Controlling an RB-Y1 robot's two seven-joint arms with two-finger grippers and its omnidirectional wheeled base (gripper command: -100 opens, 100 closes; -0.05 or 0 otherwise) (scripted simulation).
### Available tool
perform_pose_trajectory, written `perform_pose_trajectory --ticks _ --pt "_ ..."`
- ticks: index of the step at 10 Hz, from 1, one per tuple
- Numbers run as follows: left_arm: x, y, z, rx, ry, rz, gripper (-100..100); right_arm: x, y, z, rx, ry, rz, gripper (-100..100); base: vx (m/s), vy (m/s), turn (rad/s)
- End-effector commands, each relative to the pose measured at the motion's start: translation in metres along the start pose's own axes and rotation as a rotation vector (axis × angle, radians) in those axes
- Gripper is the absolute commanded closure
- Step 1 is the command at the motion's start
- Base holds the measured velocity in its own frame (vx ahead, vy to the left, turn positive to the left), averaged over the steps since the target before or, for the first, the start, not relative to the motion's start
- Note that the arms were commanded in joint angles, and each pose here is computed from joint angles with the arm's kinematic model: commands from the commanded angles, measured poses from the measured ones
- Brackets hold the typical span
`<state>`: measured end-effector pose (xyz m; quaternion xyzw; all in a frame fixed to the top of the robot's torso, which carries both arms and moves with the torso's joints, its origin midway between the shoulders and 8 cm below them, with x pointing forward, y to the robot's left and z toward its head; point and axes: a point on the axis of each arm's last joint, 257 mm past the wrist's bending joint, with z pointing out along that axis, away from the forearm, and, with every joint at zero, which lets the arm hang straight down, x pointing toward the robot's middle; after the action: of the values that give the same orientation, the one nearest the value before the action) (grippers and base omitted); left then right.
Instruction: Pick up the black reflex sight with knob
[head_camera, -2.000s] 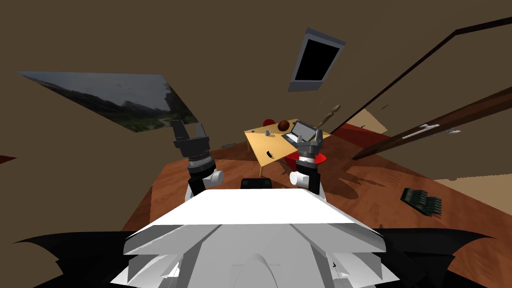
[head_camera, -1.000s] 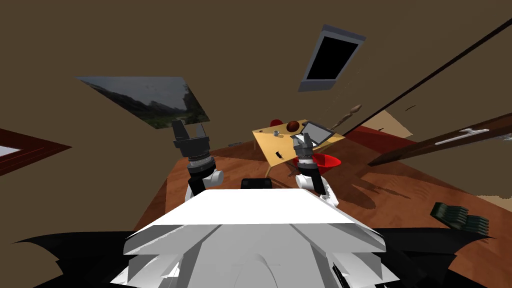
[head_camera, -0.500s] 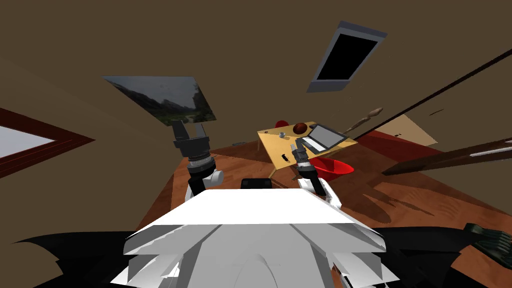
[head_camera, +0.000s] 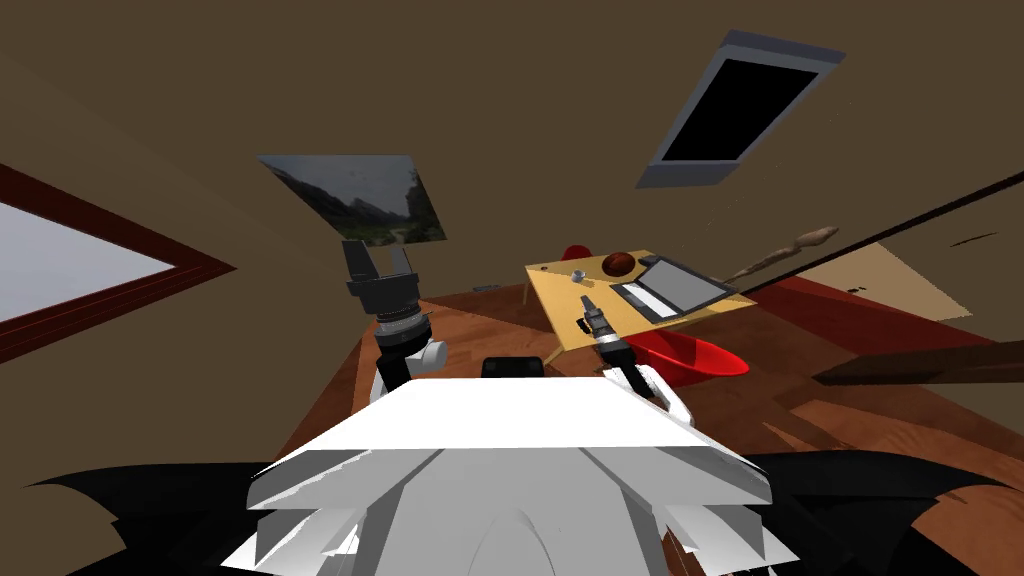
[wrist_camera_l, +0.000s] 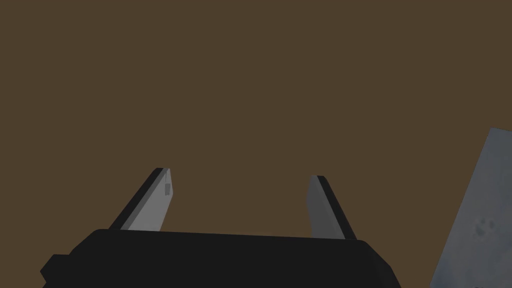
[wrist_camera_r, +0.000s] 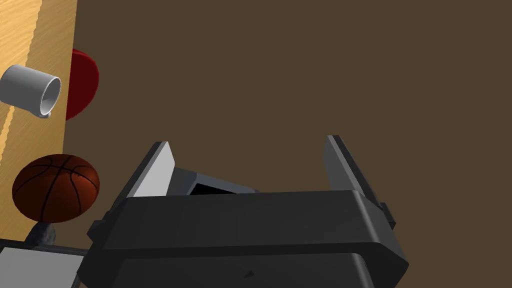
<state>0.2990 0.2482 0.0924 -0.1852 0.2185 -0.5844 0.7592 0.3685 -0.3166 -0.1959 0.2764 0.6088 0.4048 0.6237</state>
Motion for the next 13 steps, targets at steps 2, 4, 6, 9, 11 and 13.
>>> perform_pose_trajectory --ticks 2,4,6,9,11,13 --pt "0.000 0.000 0.000 0.000 0.000 0.000 0 0.007 -0.045 -0.023 0.105 0.060 -0.106 -100 0.072 0.037 0.087" --pt "0.000 0.000 0.000 0.000 0.000 0.000 0 0.011 -0.072 -0.038 0.171 0.100 -0.172 -100 0.094 0.026 0.148" --pt "0.000 0.000 0.000 0.000 0.000 0.000 0 0.014 -0.098 -0.057 0.237 0.144 -0.238 -100 0.074 0.010 0.121" --pt "0.000 0.000 0.000 0.000 0.000 0.000 0 0.017 -0.148 -0.099 0.365 0.238 -0.372 -100 0.070 0.007 0.120" --pt "0.000 0.000 0.000 0.000 0.000 0.000 0 0.014 -0.193 -0.148 0.488 0.334 -0.491 -100 0.135 0.004 0.255" --pt "0.000 0.000 0.000 0.000 0.000 0.000 0 0.013 -0.216 -0.178 0.551 0.397 -0.563 -100 0.091 -0.027 0.085"
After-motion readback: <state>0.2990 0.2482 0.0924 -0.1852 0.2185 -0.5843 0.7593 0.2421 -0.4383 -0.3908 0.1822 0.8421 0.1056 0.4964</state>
